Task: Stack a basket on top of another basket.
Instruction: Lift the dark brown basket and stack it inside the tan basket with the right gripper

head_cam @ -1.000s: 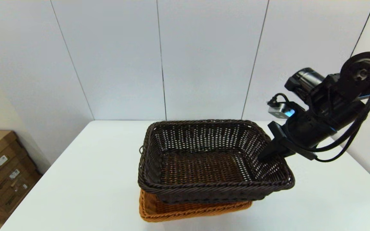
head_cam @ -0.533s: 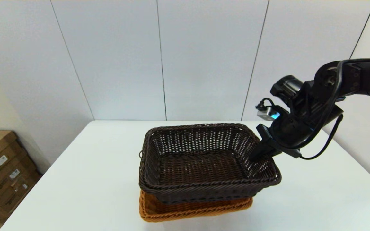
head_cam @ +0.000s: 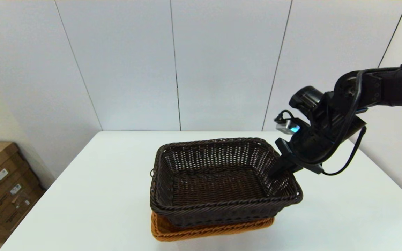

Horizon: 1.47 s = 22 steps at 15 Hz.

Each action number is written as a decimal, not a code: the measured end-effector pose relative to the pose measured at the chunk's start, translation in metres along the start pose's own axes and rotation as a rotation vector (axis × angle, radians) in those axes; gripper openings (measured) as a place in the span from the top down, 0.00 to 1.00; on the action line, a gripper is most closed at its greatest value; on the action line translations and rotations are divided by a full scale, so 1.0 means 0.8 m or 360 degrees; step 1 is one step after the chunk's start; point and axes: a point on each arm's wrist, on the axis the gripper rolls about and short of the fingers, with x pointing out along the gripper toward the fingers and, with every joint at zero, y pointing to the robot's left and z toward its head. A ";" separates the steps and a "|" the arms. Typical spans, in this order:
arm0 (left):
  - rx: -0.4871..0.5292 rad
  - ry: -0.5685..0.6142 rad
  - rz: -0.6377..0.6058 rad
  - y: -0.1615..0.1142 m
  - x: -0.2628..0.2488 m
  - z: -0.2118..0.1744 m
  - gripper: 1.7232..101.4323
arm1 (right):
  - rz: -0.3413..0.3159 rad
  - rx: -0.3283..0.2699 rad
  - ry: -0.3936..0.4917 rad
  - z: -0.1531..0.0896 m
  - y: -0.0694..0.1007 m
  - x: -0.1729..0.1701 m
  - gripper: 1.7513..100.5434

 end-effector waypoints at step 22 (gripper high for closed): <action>0.0000 -0.0004 -0.0001 0.000 0.000 0.000 0.04 | -0.0045 -0.0038 0.0105 0.017 0.004 0.044 0.87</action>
